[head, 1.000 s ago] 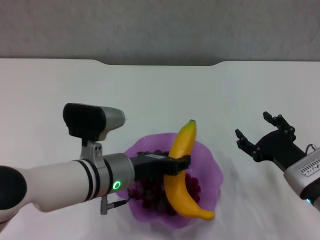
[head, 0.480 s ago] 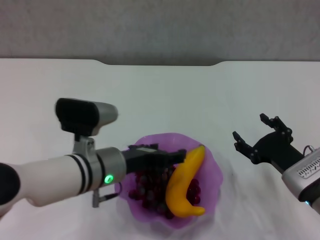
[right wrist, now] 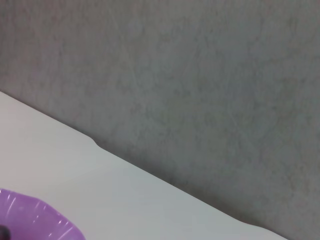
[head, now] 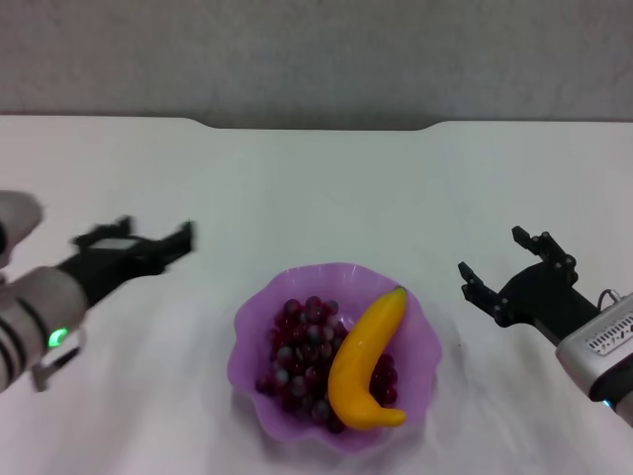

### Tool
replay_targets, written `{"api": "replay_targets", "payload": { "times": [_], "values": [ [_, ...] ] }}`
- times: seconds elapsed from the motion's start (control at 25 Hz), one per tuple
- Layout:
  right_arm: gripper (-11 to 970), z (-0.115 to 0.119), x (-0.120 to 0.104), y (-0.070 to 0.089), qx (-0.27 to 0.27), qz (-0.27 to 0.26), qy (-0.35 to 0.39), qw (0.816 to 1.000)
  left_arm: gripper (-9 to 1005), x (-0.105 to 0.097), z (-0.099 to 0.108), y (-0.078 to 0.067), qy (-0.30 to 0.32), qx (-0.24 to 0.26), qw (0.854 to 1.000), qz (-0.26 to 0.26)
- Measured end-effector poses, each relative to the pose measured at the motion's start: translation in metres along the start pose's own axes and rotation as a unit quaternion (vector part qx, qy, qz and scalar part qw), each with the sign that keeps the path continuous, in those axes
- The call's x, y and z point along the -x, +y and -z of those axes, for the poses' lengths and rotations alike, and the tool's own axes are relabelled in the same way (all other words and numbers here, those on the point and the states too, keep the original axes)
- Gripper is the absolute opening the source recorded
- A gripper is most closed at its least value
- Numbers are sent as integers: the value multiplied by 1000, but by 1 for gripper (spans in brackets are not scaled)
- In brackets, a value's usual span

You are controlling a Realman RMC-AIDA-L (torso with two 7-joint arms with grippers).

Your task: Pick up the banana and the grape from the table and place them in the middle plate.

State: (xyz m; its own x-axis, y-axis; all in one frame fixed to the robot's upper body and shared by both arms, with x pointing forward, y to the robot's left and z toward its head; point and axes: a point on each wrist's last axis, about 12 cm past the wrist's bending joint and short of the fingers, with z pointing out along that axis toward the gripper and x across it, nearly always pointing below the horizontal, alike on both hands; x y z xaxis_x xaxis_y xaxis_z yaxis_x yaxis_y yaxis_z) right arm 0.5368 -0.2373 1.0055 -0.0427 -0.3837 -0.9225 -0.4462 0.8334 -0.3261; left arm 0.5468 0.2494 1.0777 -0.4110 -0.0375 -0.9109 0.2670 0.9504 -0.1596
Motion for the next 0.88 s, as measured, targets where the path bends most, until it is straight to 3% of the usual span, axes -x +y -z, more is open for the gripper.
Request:
{"api": "replay_targets", "payload": {
  "times": [0.16, 0.4, 0.88],
  "values": [
    [851, 0, 0, 2, 6, 4, 1, 1000, 886, -15, 2, 19, 7, 57, 998, -25],
    [851, -1, 1, 3, 8, 2, -1, 1000, 885, -32, -3, 32, 38, 105, 991, -68],
    [851, -1, 1, 3, 8, 2, -1, 1000, 882, -12, -1, 48, 5, 185, 979, -85]
  ]
}}
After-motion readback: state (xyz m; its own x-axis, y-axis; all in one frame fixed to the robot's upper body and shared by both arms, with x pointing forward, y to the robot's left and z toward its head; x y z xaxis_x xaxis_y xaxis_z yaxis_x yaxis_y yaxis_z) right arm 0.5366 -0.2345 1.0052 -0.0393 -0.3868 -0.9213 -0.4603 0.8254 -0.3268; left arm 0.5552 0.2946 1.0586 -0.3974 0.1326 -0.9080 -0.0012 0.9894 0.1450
